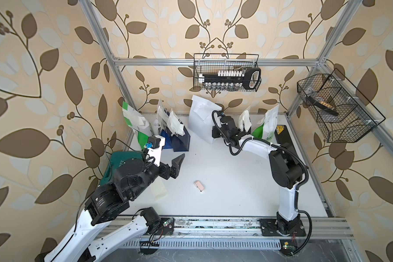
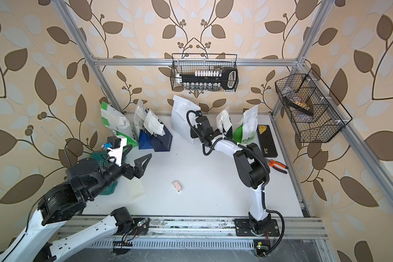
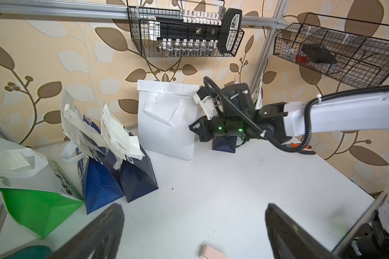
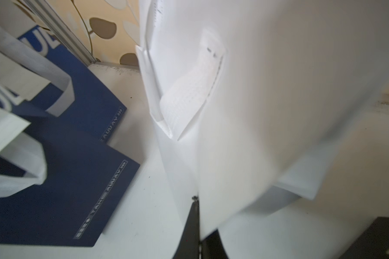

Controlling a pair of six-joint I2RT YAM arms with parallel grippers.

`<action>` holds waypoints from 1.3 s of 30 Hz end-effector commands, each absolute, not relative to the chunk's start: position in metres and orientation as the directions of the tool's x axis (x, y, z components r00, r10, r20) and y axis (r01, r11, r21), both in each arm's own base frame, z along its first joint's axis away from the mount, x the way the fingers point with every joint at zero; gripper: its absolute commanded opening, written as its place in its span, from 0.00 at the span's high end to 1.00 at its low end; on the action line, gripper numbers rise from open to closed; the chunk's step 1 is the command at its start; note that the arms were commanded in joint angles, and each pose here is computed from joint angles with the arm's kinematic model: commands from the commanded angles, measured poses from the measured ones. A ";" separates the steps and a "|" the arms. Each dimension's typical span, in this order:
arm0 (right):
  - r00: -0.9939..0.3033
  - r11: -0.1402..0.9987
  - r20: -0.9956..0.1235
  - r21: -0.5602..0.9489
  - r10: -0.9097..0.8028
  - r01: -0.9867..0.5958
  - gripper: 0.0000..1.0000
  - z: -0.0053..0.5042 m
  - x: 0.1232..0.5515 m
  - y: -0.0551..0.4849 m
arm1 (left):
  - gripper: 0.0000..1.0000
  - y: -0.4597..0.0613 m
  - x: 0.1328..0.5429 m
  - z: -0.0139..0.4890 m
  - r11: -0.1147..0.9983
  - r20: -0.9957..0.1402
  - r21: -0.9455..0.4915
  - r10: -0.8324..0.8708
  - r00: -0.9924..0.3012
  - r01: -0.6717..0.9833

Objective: Staple the receipts to the bags
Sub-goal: Move the takeout bag to the center of the board.

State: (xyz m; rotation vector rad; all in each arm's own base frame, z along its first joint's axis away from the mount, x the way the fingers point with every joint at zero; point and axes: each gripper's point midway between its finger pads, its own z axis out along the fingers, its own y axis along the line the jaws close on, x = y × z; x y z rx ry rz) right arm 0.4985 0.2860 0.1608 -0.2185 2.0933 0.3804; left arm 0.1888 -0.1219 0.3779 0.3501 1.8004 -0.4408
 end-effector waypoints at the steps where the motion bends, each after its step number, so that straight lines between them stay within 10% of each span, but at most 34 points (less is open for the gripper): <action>1: -0.482 0.946 -0.875 0.116 -0.047 -0.304 1.00 0.183 0.468 0.283 | 0.01 -0.122 0.186 0.388 0.872 -0.970 -0.134 -0.018 -0.243 0.471; 25: -0.679 0.964 -0.732 0.148 -0.043 -0.222 1.00 0.124 0.241 0.203 | 0.01 -0.138 0.180 0.378 0.829 -0.946 -0.208 -0.036 -0.322 0.519; 29: -0.684 0.972 -0.729 0.146 -0.021 -0.185 0.55 0.126 0.233 0.188 | 0.01 -0.138 0.181 0.376 0.832 -0.943 -0.211 -0.036 -0.330 0.514; 39: -0.631 0.949 -0.769 0.117 -0.101 -0.293 0.39 0.177 0.202 0.193 | 0.01 -0.110 0.180 0.396 0.887 -0.958 -0.173 -0.050 -0.282 0.428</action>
